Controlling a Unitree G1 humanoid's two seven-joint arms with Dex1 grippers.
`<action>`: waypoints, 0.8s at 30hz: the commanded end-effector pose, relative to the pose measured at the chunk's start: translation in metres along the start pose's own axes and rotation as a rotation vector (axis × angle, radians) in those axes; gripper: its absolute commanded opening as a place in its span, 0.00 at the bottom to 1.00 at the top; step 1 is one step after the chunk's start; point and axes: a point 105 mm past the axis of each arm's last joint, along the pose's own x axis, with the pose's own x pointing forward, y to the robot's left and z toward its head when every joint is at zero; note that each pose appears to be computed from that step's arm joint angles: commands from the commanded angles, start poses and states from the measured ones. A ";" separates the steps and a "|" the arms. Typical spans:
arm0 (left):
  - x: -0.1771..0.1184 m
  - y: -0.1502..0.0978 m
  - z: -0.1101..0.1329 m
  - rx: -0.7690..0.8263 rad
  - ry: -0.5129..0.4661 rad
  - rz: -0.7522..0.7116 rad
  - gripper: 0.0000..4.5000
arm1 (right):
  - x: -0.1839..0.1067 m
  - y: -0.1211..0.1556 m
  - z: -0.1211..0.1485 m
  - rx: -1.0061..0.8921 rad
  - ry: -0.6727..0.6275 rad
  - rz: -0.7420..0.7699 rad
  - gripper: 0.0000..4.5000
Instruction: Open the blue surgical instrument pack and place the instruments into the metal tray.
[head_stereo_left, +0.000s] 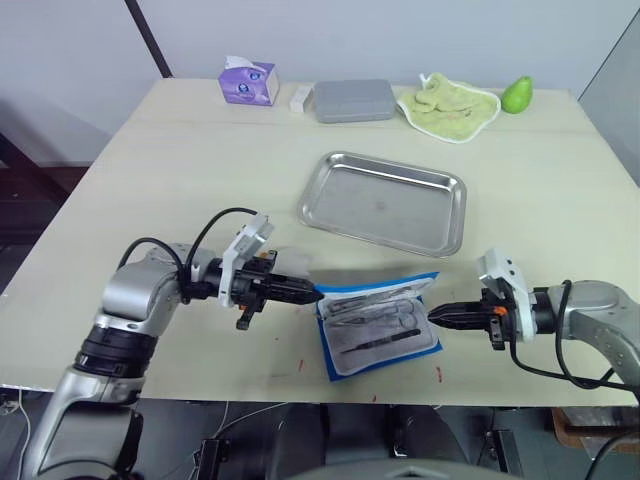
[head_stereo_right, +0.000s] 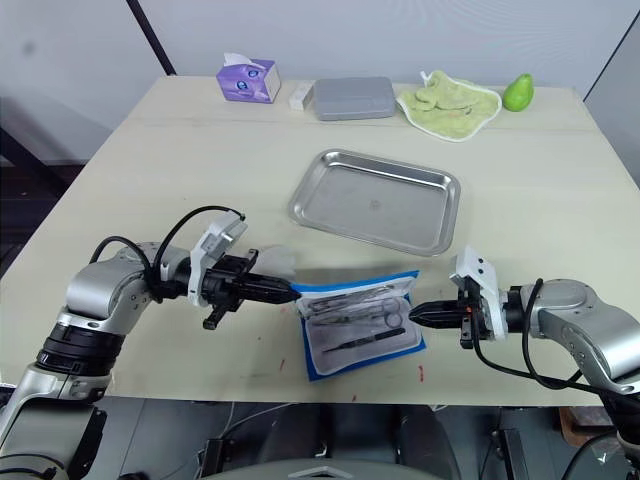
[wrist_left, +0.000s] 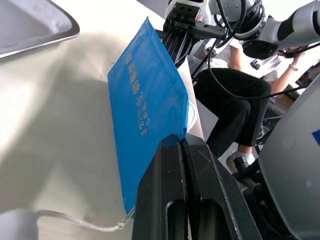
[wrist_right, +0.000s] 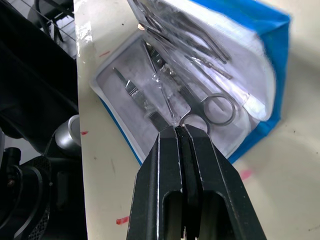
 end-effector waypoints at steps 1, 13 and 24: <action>-0.004 -0.003 0.002 0.000 -0.013 -0.003 0.00 | 0.010 0.005 0.004 -0.068 -0.020 0.005 0.01; -0.004 0.019 0.000 0.063 -0.025 0.127 0.00 | 0.025 -0.001 -0.040 -0.120 0.122 0.003 0.01; -0.004 0.041 -0.003 0.140 -0.022 0.232 0.00 | 0.029 0.016 -0.075 -0.064 0.278 0.086 0.01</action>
